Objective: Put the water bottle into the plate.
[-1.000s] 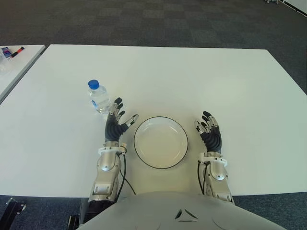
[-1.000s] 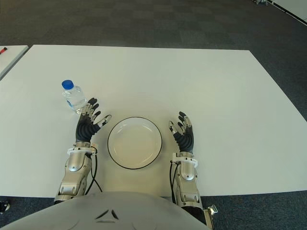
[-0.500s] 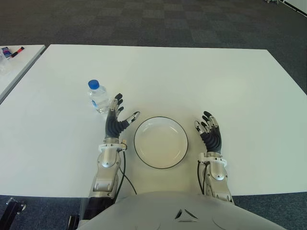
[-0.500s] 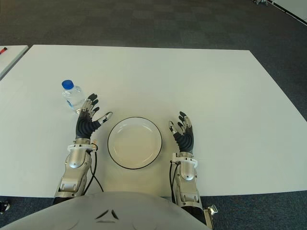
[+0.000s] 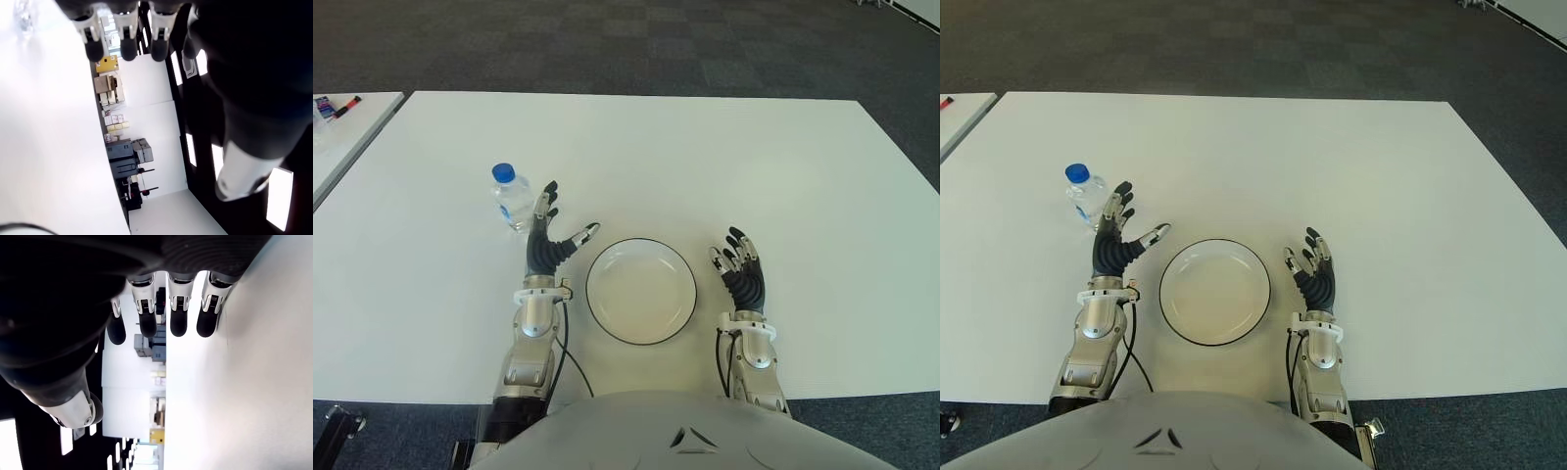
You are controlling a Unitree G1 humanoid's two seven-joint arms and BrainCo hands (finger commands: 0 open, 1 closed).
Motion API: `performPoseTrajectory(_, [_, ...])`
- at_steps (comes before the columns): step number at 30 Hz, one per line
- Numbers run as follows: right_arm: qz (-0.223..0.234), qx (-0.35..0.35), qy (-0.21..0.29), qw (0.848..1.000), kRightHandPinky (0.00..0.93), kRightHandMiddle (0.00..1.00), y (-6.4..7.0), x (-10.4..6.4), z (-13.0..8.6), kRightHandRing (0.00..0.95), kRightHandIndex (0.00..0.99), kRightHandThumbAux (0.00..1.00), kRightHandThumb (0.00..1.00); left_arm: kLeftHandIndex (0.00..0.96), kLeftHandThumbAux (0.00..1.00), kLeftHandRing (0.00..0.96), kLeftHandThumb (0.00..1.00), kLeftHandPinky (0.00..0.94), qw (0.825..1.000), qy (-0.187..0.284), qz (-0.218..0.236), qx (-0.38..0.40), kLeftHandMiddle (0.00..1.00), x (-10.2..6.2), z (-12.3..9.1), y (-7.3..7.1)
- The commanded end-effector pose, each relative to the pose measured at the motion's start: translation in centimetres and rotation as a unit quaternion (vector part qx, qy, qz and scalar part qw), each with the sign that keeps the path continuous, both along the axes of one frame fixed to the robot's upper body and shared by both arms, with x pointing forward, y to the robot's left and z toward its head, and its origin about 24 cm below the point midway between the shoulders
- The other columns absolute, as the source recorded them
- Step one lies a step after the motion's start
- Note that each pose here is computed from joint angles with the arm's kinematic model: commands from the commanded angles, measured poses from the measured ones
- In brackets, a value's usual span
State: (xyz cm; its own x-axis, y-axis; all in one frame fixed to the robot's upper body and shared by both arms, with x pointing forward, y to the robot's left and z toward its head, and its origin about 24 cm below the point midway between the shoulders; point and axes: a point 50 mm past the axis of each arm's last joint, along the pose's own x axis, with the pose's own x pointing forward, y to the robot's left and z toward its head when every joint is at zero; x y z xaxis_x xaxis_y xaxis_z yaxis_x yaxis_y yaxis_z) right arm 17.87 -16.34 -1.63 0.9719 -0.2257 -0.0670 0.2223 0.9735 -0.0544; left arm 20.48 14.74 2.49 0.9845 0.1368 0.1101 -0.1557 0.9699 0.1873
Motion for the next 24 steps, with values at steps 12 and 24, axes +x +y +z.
performPoseTrajectory(12, [-0.004, 0.011, 0.02, 1.0, 0.118, 0.107, 0.4, -0.1, -0.7, 0.086, 0.15, 0.698, 0.435, 0.057, 0.777, 0.055, 0.056, 0.072, 0.998, -0.05, -0.009, 0.025, 0.072, 1.2, 1.8, 0.4])
performPoseTrajectory(24, [-0.005, 0.007, 0.021, 1.0, 0.13, 0.113, 0.6, 0.0, -0.8, 0.092, 0.144, 0.713, 0.429, 0.052, 0.743, 0.031, 0.163, 0.038, 0.995, -0.092, -0.006, 0.04, 0.048, 2.1, 5.2, 0.1])
